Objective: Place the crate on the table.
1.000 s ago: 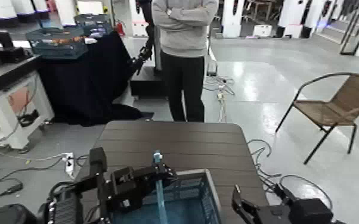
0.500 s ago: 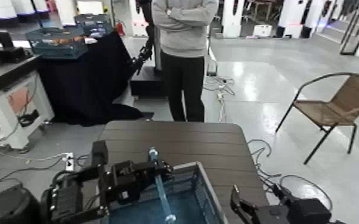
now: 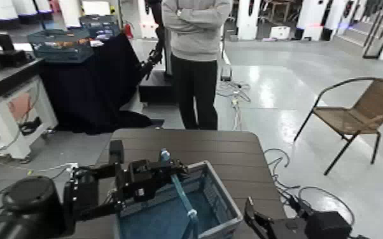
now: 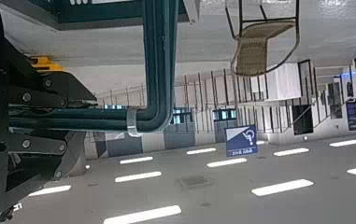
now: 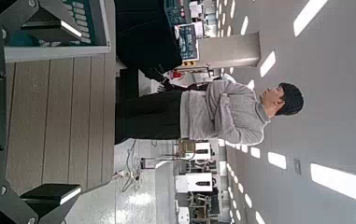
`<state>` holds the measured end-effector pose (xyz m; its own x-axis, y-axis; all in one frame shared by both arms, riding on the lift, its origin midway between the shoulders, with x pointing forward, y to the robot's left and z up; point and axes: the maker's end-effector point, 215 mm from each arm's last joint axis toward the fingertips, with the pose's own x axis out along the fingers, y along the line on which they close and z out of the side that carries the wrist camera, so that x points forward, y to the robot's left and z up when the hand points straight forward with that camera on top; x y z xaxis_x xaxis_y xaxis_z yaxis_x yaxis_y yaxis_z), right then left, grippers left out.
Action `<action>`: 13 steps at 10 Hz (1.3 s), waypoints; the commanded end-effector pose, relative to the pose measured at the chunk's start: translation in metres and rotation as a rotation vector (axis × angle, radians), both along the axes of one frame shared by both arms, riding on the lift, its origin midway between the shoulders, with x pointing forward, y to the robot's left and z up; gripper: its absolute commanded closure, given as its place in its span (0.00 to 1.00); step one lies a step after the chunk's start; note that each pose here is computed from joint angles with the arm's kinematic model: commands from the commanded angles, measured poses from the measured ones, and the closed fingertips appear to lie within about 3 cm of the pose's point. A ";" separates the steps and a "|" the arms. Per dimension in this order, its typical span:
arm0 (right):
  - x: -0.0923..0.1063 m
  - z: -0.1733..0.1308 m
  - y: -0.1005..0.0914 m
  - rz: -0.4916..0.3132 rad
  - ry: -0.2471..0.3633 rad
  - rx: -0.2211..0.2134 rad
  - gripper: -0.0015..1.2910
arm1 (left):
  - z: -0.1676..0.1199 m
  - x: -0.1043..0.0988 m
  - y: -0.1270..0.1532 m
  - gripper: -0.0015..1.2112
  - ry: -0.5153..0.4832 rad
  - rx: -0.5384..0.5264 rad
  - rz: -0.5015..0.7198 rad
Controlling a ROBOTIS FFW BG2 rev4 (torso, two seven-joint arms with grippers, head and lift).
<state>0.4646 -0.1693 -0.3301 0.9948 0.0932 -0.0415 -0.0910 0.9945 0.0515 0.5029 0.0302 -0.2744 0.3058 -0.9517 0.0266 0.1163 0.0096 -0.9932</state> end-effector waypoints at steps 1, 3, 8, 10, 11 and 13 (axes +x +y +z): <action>0.002 0.000 0.003 0.006 -0.004 0.010 0.12 | -0.008 0.025 -0.004 0.99 0.007 0.006 0.004; 0.002 0.002 0.005 0.010 -0.009 0.012 0.12 | -0.013 0.036 -0.013 0.99 -0.007 -0.007 -0.018; 0.005 0.004 0.009 0.022 -0.020 0.021 0.12 | -0.024 0.052 -0.023 0.99 -0.023 0.005 -0.042; 0.007 0.005 0.009 0.024 -0.025 0.023 0.12 | -0.023 0.059 -0.024 0.99 -0.035 0.003 -0.034; 0.007 0.006 0.010 0.027 -0.026 0.023 0.12 | -0.024 0.061 -0.024 0.99 -0.033 0.004 -0.028; 0.007 0.006 0.010 0.027 -0.027 0.026 0.12 | -0.029 0.067 -0.023 0.80 -0.036 0.008 -0.007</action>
